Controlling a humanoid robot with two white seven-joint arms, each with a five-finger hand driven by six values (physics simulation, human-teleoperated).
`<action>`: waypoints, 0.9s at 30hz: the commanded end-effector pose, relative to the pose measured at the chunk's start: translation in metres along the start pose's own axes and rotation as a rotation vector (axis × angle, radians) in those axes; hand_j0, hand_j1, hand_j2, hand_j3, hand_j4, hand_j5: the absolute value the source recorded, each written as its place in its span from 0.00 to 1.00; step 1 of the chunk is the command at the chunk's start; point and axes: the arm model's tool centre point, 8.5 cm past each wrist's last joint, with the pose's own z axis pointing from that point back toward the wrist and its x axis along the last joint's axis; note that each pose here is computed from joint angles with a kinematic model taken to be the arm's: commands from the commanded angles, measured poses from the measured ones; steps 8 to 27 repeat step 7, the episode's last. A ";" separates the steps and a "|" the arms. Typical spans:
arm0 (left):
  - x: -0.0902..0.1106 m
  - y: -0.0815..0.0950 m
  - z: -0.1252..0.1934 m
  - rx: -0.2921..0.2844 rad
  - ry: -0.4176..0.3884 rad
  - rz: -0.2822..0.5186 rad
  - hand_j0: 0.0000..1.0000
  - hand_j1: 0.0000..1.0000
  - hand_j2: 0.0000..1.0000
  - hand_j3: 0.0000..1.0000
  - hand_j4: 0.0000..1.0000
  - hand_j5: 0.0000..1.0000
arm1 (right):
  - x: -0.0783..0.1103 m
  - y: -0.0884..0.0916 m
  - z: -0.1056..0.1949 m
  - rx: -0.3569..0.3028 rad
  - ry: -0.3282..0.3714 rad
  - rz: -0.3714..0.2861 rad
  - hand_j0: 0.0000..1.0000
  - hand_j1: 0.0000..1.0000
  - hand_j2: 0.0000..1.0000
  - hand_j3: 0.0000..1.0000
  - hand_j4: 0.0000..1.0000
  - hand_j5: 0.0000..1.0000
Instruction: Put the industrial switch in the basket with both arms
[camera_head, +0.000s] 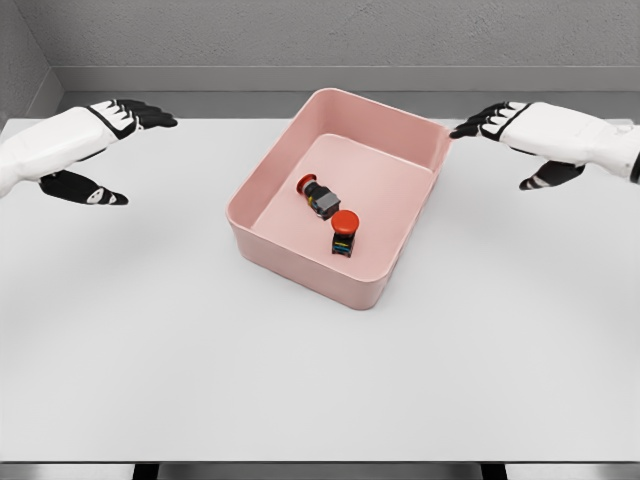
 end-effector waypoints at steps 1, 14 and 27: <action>-0.001 0.001 0.001 0.003 0.003 0.004 1.00 1.00 1.00 1.00 1.00 1.00 | -0.024 -0.034 0.051 -0.098 0.085 -0.009 1.00 1.00 1.00 1.00 1.00 1.00; -0.001 0.004 0.002 0.009 0.004 0.001 1.00 1.00 1.00 1.00 1.00 1.00 | -0.029 -0.009 0.066 -0.090 0.116 -0.063 1.00 1.00 1.00 1.00 1.00 1.00; -0.001 0.004 0.002 0.009 0.004 0.001 1.00 1.00 1.00 1.00 1.00 1.00 | -0.029 -0.009 0.066 -0.090 0.116 -0.063 1.00 1.00 1.00 1.00 1.00 1.00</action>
